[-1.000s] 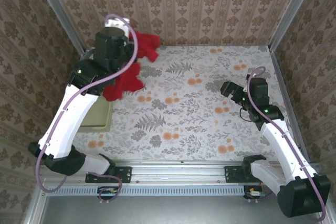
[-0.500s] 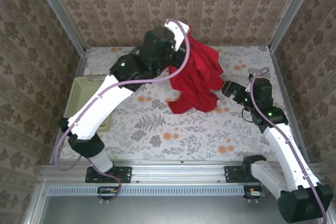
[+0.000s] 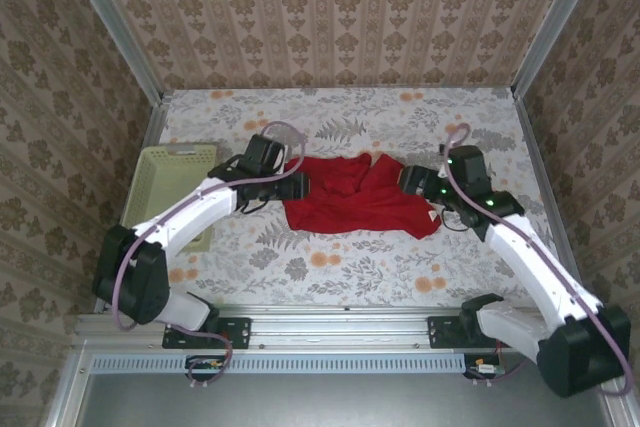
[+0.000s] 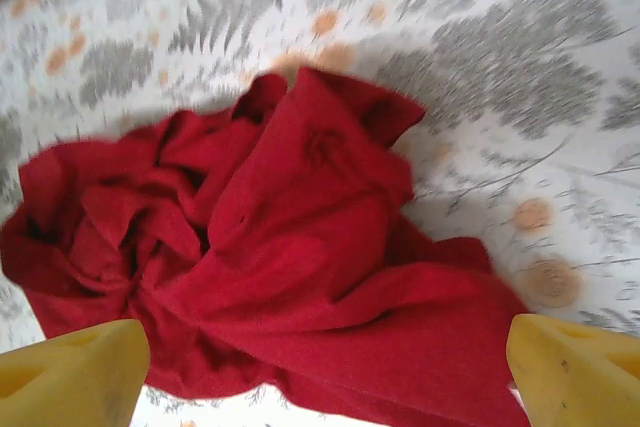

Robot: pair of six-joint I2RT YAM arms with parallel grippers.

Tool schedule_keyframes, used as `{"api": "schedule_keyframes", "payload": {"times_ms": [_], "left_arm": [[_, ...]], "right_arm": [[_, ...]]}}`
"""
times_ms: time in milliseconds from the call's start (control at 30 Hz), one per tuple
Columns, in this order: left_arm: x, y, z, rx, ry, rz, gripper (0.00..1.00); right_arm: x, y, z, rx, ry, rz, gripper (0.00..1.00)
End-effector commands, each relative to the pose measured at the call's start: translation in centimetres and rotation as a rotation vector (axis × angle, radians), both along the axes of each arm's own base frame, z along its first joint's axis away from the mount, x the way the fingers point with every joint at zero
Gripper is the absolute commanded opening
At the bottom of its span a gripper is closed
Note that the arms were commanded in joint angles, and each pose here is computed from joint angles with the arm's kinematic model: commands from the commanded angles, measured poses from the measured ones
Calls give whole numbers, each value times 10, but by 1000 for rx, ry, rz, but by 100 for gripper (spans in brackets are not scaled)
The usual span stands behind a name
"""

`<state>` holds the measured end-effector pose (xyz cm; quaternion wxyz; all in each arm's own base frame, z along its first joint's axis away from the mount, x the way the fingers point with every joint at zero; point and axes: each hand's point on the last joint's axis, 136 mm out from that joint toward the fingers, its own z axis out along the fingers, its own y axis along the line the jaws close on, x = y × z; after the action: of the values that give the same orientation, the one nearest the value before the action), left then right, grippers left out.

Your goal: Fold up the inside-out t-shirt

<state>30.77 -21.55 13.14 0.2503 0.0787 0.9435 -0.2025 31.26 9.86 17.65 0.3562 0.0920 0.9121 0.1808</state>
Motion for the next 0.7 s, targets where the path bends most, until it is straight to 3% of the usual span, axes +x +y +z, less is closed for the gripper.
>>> {"api": "schedule_keyframes", "payload": {"times_ms": [0,200,367,533,600,667], "left_arm": [[6,4,12,-110,-28,66,75],[17,14,-14,-97,41,150,77],[36,-1,-26,-158,80,135,70],[51,3,-43,-127,111,146,57],[53,7,-52,-110,126,147,48],[51,14,-60,-85,145,158,32]], "right_arm": [[15,26,2,-42,1,79,92],[43,59,-17,-132,90,130,88],[67,77,-39,-161,167,155,83],[81,97,-54,-180,203,212,78],[85,104,-58,-193,212,231,77],[90,109,-63,-203,223,246,74]]}}
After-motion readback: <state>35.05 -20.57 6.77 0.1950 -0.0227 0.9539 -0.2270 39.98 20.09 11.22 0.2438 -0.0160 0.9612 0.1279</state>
